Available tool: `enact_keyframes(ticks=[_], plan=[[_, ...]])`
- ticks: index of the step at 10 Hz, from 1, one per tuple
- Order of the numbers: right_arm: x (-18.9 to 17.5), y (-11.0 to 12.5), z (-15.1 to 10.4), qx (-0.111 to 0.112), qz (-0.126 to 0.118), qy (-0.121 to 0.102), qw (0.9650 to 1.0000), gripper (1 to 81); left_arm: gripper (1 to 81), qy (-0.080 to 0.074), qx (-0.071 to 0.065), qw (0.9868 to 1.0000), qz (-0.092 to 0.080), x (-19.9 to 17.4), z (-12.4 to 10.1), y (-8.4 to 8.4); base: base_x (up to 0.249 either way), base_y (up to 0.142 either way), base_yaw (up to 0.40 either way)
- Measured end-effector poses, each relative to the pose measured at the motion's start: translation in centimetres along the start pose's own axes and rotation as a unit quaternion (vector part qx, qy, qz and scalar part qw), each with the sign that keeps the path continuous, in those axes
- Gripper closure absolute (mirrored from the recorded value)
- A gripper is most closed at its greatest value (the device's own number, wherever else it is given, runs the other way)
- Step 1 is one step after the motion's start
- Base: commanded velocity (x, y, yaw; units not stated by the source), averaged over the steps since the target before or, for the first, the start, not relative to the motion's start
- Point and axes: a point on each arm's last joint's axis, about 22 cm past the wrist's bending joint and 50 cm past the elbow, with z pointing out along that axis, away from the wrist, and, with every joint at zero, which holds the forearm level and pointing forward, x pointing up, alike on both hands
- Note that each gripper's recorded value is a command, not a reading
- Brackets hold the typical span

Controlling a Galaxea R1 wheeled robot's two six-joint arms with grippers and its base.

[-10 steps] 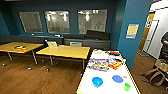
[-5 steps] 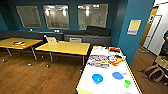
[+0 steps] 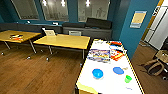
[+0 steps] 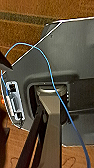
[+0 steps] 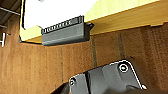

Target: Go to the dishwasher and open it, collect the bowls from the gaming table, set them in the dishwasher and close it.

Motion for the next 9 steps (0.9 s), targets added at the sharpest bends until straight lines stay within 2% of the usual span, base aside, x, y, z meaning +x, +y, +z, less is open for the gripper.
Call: enact_keyframes(ticks=[3, 7, 8, 9], plan=[[5.4, -0.2, -1.8, -0.022, 0.012, 0.023, 0.9994, 1.0, 1.0, 0.004, -0.001, 1.0, 0.0, 0.3, 0.0, 0.1, 0.0, 0.0, 0.0], [13.0, -1.7, -3.7, -0.051, 0.013, 0.05, 0.9974, 1.0, 1.0, 0.011, -0.003, 0.9999, 0.0, 0.5, 0.1, 0.3, 0.0, 0.0, 0.0], [14.5, -1.6, -3.4, -0.06, 0.015, 0.052, 0.9967, 1.0, 1.0, 0.01, -0.003, 0.9999, -0.002, 0.4, 0.2, 0.3, 0.0, 0.0, 0.0], [15.5, -0.8, -2.5, -0.074, 0.024, 0.047, 0.9959, 1.0, 1.0, 0.003, -0.004, 1.0, -0.005, -0.2, 0.4, 0.3, 0.0, 0.0, 0.0]])
